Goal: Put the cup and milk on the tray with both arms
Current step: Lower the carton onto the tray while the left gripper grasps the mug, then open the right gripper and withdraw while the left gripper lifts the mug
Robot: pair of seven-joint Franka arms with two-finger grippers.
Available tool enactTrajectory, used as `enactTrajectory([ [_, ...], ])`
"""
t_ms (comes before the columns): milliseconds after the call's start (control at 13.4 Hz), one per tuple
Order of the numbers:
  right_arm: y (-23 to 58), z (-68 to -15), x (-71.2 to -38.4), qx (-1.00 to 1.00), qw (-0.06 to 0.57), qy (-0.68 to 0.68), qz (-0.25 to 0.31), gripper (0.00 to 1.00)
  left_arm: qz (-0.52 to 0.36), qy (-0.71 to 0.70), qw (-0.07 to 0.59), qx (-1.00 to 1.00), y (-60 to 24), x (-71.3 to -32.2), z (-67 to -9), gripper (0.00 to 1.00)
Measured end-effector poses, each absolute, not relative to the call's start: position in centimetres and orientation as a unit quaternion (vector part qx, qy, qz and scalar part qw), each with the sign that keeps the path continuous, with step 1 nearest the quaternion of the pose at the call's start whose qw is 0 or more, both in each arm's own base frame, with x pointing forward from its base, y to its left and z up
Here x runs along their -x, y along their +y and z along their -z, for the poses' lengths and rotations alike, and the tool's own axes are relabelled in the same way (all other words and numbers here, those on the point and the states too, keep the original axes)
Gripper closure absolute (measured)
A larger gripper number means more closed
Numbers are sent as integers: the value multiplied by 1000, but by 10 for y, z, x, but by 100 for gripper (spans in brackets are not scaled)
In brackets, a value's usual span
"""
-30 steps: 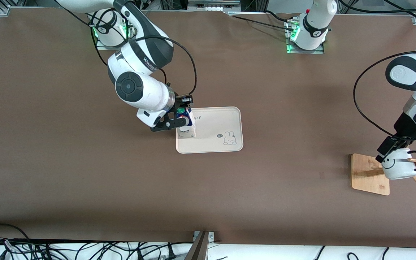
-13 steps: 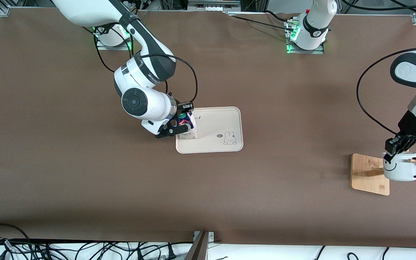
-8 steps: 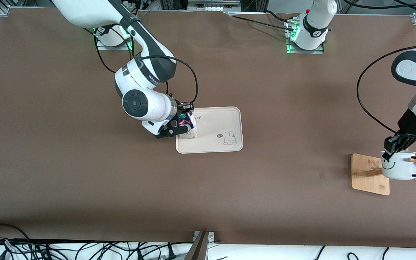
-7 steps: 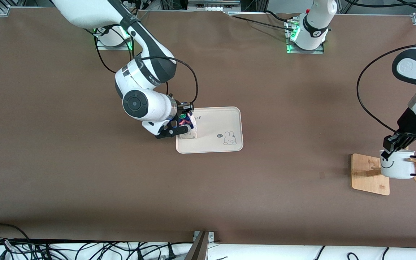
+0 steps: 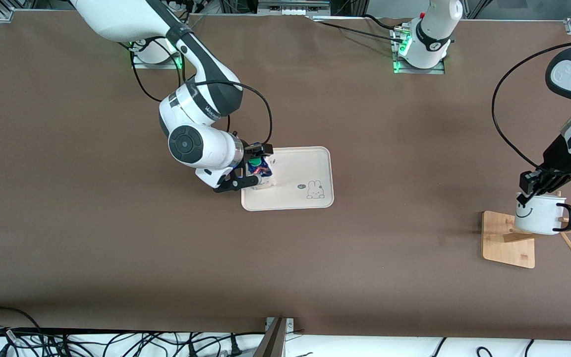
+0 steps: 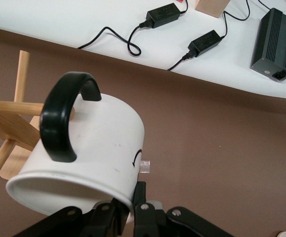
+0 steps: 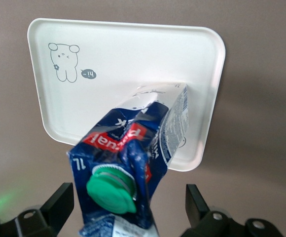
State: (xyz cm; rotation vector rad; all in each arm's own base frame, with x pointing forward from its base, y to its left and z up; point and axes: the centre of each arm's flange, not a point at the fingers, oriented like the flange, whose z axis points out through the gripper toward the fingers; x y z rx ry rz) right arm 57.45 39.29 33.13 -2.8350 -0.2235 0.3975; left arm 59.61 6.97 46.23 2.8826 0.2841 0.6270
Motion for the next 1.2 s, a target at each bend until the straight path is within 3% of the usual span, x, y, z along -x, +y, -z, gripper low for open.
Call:
enactTrajectory([
  [300, 392, -364, -574, 980, 138, -82, -121, 0, -143, 54, 116, -981, 39, -598, -501, 91],
  [674, 365, -473, -557, 985, 124, -80, -92, 0, -13, -5, 145, -989, 2, -581, -543, 91],
  [1198, 233, -608, -584, 998, 57, -19, 6, 0, 88, -64, 148, -983, -81, -583, -484, 91],
])
